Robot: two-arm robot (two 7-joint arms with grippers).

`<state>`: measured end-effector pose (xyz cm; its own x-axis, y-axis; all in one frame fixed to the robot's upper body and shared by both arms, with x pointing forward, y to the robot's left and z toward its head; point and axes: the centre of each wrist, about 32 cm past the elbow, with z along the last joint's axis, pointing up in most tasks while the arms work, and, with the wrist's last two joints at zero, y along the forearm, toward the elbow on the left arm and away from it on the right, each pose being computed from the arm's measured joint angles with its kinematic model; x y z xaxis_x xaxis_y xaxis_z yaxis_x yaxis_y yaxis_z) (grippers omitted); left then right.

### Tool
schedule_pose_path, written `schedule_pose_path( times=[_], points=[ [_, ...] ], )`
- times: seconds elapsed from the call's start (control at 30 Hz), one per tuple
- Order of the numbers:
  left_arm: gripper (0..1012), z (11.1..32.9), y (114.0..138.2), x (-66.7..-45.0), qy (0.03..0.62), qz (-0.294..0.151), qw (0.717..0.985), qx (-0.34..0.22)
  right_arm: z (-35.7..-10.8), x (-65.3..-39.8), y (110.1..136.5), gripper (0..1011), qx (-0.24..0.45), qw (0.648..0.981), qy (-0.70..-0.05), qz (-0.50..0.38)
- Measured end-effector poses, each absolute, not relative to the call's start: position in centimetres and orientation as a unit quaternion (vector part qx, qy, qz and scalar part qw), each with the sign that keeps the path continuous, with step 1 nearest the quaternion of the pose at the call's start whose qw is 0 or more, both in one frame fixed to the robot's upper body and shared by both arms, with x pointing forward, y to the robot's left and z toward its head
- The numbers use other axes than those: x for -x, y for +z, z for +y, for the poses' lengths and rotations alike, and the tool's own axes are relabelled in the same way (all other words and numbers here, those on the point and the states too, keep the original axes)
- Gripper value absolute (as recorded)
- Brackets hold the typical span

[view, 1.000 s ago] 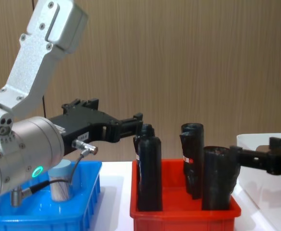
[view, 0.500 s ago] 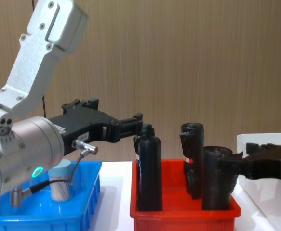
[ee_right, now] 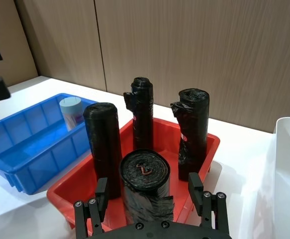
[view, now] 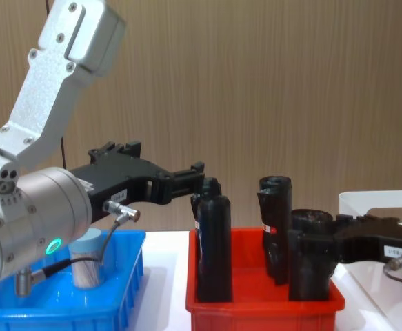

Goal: Pick the cotton swabs from the blue box and place them into the white box.

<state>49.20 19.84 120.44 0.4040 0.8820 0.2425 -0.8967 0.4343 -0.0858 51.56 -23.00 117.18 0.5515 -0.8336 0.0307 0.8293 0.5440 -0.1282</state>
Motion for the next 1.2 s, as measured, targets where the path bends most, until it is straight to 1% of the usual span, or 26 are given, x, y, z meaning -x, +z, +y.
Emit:
schedule_pose_path(
  times=[0.17, 0.3, 0.33, 0.4, 0.43, 0.47, 0.57, 0.63, 0.67, 0.7, 0.73, 0.9, 1.2],
  points=[
    [1004, 19.8, 120.4, -49.2, 0.531, -0.126, 0.837, -0.029, -23.0, -52.3, 116.9, 1002, 0.067, 0.879, -0.473, 0.020],
    [1004, 19.8, 120.4, -49.2, 0.531, -0.126, 0.837, -0.029, -23.0, -52.7, 116.7, 945, 0.068, 0.879, -0.471, 0.023],
    [1004, 19.8, 120.4, -49.2, 0.531, -0.127, 0.837, -0.029, -23.0, -52.7, 116.7, 907, 0.068, 0.879, -0.471, 0.023],
    [1004, 19.8, 120.4, -49.2, 0.531, -0.126, 0.837, -0.029, -23.0, -52.9, 116.7, 864, 0.068, 0.879, -0.471, 0.024],
    [1004, 19.8, 120.4, -49.2, 0.531, -0.126, 0.837, -0.029, -23.0, -53.0, 116.7, 814, 0.068, 0.880, -0.470, 0.024],
    [1004, 19.8, 120.4, -49.2, 0.531, -0.126, 0.837, -0.029, -23.0, -53.0, 116.7, 814, 0.068, 0.880, -0.470, 0.024],
    [1004, 19.8, 120.4, -49.2, 0.531, -0.126, 0.837, -0.029, -23.0, -53.2, 116.6, 703, 0.067, 0.880, -0.470, 0.024],
    [1004, 19.8, 120.4, -49.2, 0.531, -0.126, 0.837, -0.029, -23.0, -53.2, 116.6, 662, 0.067, 0.880, -0.469, 0.023],
    [1004, 19.8, 120.4, -49.2, 0.531, -0.126, 0.837, -0.029, -23.0, -53.3, 116.6, 600, 0.066, 0.881, -0.469, 0.023],
    [1004, 19.8, 120.4, -49.2, 0.531, -0.126, 0.837, -0.029, -23.0, -53.3, 116.6, 600, 0.066, 0.881, -0.469, 0.023],
    [1004, 19.8, 120.4, -49.2, 0.531, -0.126, 0.837, -0.029, -23.0, -53.3, 116.6, 565, 0.065, 0.881, -0.468, 0.023],
    [1004, 19.8, 120.4, -49.2, 0.531, -0.126, 0.837, -0.029, -22.9, -53.3, 116.6, 533, 0.061, 0.881, -0.468, 0.024],
    [1004, 19.8, 120.4, -49.2, 0.531, -0.126, 0.837, -0.029, -22.7, -53.2, 117.4, 533, 0.043, 0.883, -0.467, 0.015]
  ],
)
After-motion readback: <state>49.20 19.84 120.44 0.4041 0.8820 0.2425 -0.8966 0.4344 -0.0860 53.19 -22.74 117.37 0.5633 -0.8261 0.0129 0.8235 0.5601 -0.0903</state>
